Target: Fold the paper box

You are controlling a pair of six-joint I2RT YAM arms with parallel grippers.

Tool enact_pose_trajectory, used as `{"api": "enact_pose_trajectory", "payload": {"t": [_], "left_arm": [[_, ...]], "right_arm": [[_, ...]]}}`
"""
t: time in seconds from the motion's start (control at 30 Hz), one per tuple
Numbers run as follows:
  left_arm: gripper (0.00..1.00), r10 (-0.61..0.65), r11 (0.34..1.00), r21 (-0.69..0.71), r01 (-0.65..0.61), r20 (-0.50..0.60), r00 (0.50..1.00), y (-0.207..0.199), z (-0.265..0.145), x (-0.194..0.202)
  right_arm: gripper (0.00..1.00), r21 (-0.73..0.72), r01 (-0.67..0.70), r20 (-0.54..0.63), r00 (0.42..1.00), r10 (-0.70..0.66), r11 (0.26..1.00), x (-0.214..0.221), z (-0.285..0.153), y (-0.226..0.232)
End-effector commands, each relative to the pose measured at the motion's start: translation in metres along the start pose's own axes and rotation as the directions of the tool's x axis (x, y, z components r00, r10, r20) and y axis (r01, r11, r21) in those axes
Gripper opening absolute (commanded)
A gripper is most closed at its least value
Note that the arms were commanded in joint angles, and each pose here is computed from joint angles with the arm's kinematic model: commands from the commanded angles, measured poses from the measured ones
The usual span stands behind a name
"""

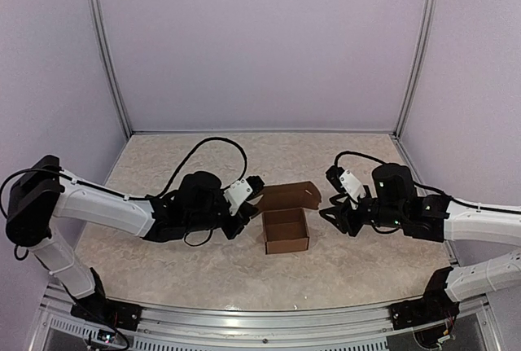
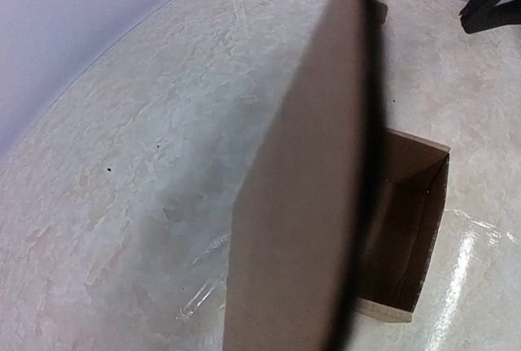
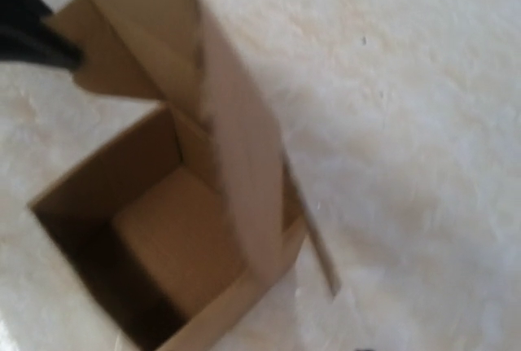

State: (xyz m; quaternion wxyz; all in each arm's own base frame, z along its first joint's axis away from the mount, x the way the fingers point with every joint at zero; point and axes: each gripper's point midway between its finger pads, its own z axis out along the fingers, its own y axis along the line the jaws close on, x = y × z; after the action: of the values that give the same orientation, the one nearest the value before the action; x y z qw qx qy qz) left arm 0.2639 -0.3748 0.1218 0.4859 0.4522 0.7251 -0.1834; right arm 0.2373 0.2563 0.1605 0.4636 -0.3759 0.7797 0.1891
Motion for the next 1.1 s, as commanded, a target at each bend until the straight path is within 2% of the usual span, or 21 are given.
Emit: {"api": "enact_pose_trajectory", "payload": {"t": [0.0,0.3,0.53,0.6,0.7,0.9,1.07], "left_arm": [[0.00,0.007,0.999,0.042,-0.006,-0.017,1.000,-0.004,-0.008,-0.001],[0.00,-0.009,0.998,0.063,0.010,-0.011,1.000,-0.003,-0.023,-0.001],[0.00,-0.026,0.998,0.057,0.027,-0.013,1.000,-0.002,-0.025,-0.003],[0.00,-0.033,0.998,0.051,0.034,-0.018,0.999,-0.001,-0.023,-0.002],[0.00,-0.047,0.998,0.031,0.048,-0.021,0.999,0.001,-0.021,-0.001],[0.00,-0.113,0.991,-0.078,0.108,-0.062,0.992,0.015,-0.014,-0.006],[0.00,-0.155,0.983,-0.113,0.145,-0.086,0.984,0.008,-0.008,-0.012]], "right_arm": [[0.45,-0.029,0.044,0.056,0.998,-0.043,0.999,-0.017,0.009,-0.005],[0.39,-0.131,0.080,0.051,0.996,-0.074,0.988,-0.019,0.021,0.001],[0.29,-0.233,0.047,0.057,0.998,-0.034,0.971,-0.023,0.029,0.017],[0.20,-0.249,0.036,0.054,0.998,-0.023,0.968,-0.023,0.032,0.020],[0.00,-0.253,0.016,0.044,0.999,-0.005,0.967,-0.022,0.035,0.020],[0.00,-0.225,-0.052,0.052,0.997,0.065,0.973,-0.024,0.039,0.021],[0.00,-0.155,-0.125,0.064,0.989,0.136,0.980,-0.028,0.046,0.022]]}}
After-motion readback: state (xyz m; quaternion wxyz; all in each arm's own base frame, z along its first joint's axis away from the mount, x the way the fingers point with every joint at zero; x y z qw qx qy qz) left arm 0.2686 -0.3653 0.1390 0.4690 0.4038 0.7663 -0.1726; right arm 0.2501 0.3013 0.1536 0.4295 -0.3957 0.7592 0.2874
